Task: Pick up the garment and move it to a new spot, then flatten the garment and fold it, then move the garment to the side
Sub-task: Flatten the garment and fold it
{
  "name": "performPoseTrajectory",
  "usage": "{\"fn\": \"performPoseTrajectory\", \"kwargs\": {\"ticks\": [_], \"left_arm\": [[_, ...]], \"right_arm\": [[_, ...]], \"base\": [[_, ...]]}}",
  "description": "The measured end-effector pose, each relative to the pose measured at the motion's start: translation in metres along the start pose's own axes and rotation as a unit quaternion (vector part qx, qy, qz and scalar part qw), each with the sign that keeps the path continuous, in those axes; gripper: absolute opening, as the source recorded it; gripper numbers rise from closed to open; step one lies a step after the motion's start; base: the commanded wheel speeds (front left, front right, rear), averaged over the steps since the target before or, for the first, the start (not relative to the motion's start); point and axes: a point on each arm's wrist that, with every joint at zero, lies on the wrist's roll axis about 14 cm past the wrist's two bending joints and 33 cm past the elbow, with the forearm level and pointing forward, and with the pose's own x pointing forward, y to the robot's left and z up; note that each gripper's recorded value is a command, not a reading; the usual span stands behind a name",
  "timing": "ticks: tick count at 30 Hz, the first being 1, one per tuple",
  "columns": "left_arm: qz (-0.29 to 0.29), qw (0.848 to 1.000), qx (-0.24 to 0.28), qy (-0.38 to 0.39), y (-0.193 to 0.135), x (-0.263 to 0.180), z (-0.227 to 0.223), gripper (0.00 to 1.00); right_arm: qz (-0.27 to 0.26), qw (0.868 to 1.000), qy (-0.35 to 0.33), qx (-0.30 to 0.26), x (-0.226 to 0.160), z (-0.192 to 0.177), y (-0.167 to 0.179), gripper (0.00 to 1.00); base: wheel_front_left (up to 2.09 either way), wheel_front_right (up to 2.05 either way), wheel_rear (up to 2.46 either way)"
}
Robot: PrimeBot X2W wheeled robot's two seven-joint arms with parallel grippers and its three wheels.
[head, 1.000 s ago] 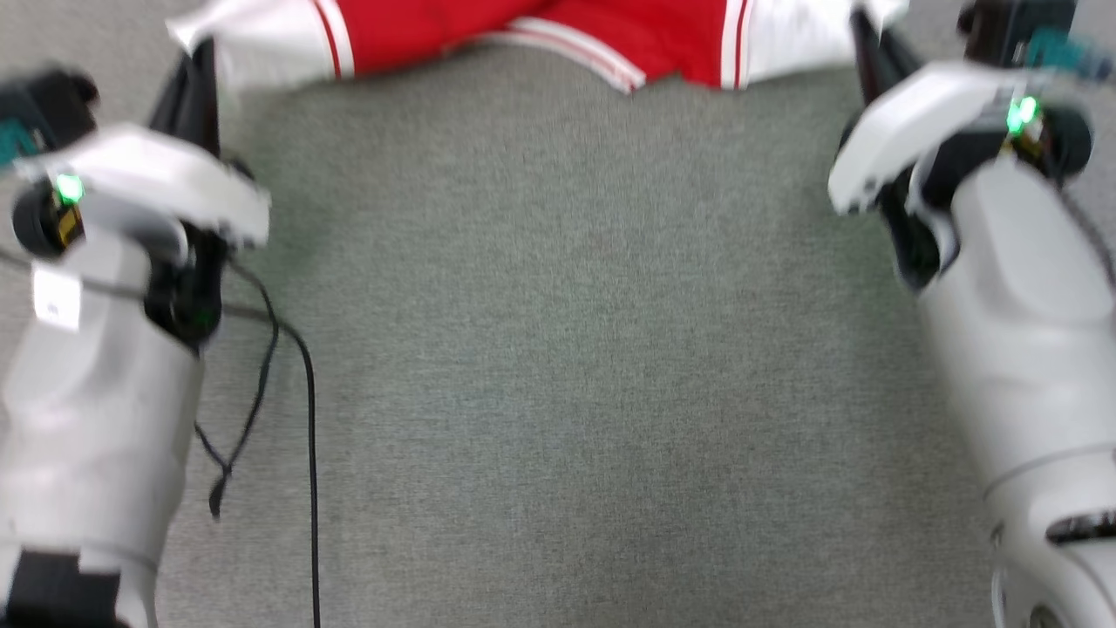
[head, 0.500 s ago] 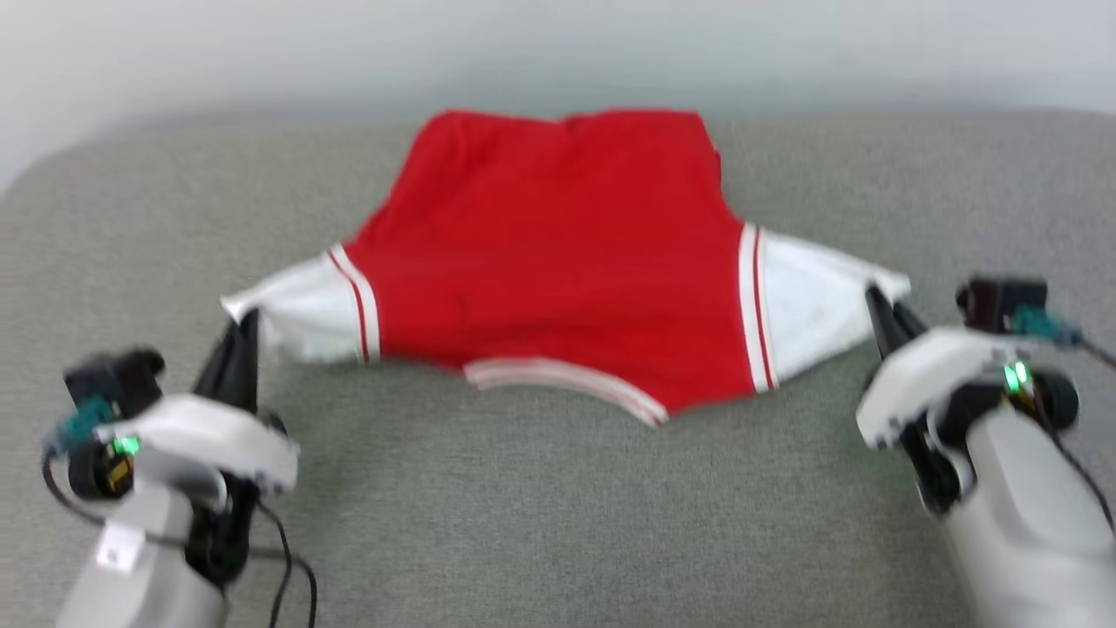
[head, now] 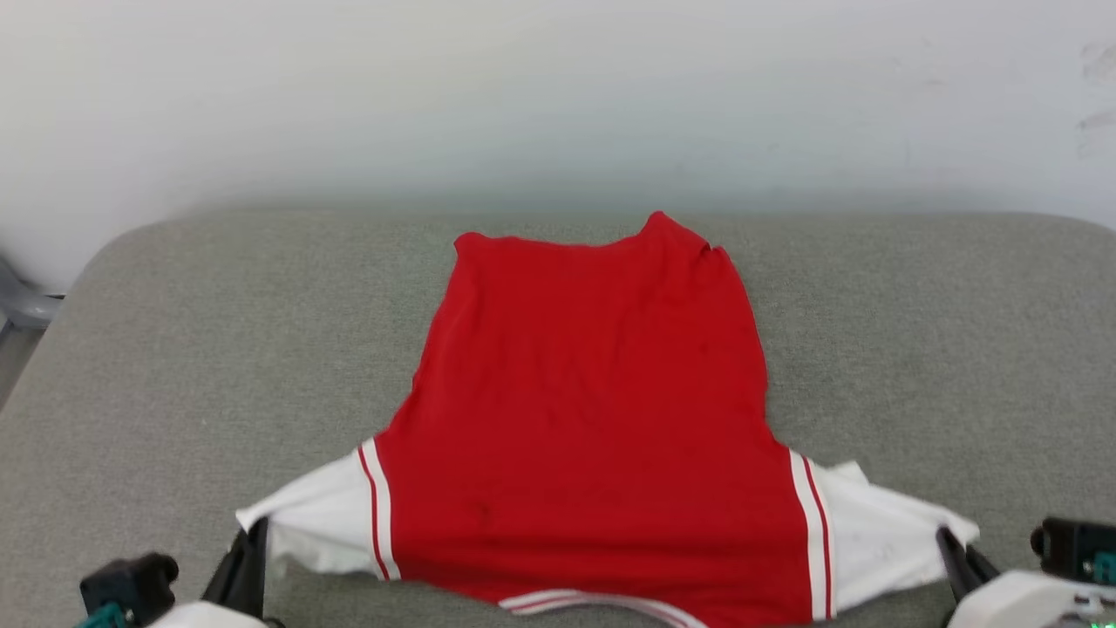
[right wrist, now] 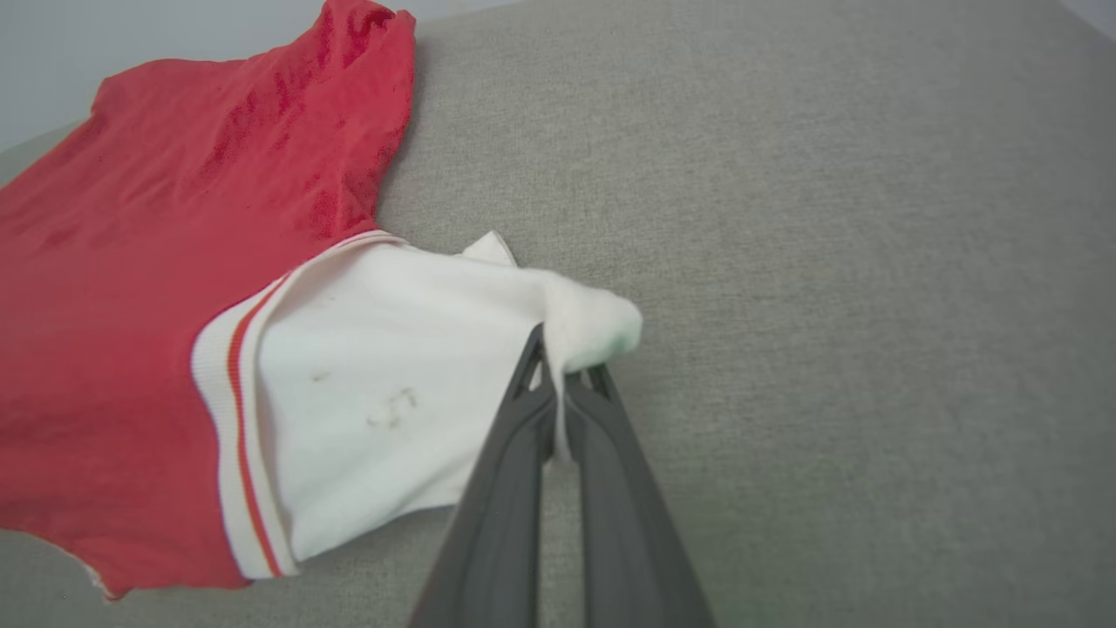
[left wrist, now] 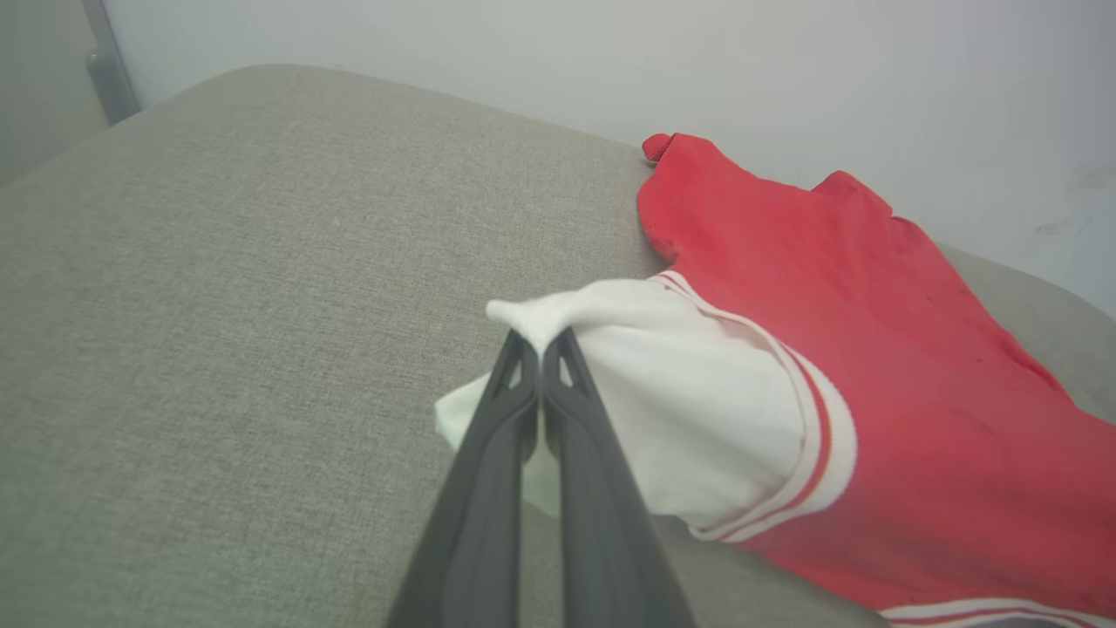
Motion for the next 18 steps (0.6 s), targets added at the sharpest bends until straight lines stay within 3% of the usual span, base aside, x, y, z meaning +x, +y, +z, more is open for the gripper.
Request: {"fn": "performPoseTrajectory", "kwargs": {"ticks": [9,10,11,12,14,18], "left_arm": [[0.020,0.999,-0.018,0.048,0.003,-0.038,-0.027,0.00],[0.020,0.998,-0.018,0.048,0.002,-0.039,-0.028,0.00],[0.017,0.999,-0.019,0.048,0.001,-0.039,-0.027,0.00],[0.016,0.999,-0.019,0.048,-0.001,-0.039,-0.027,0.00],[0.011,0.999,-0.016,0.046,-0.004,-0.038,-0.026,0.00],[-0.005,0.999,-0.015,0.031,-0.015,-0.032,-0.017,0.00]], "right_arm": [[-0.032,0.995,0.098,-0.009,-0.053,-0.050,-0.016,0.00],[-0.030,0.994,0.104,-0.002,-0.055,-0.054,-0.016,0.24],[-0.025,0.994,0.108,0.006,-0.055,-0.056,-0.013,0.86],[-0.019,0.994,0.108,0.012,-0.054,-0.056,-0.010,1.00],[-0.010,0.996,0.089,0.013,-0.049,-0.049,-0.003,1.00],[0.007,1.000,-0.020,0.008,-0.024,0.005,0.009,1.00]], "base": [[0.00,0.00,0.00],[0.00,0.00,0.00],[0.00,0.00,0.00],[0.00,0.00,0.00],[0.00,0.00,0.00],[0.00,0.00,0.00]]}}
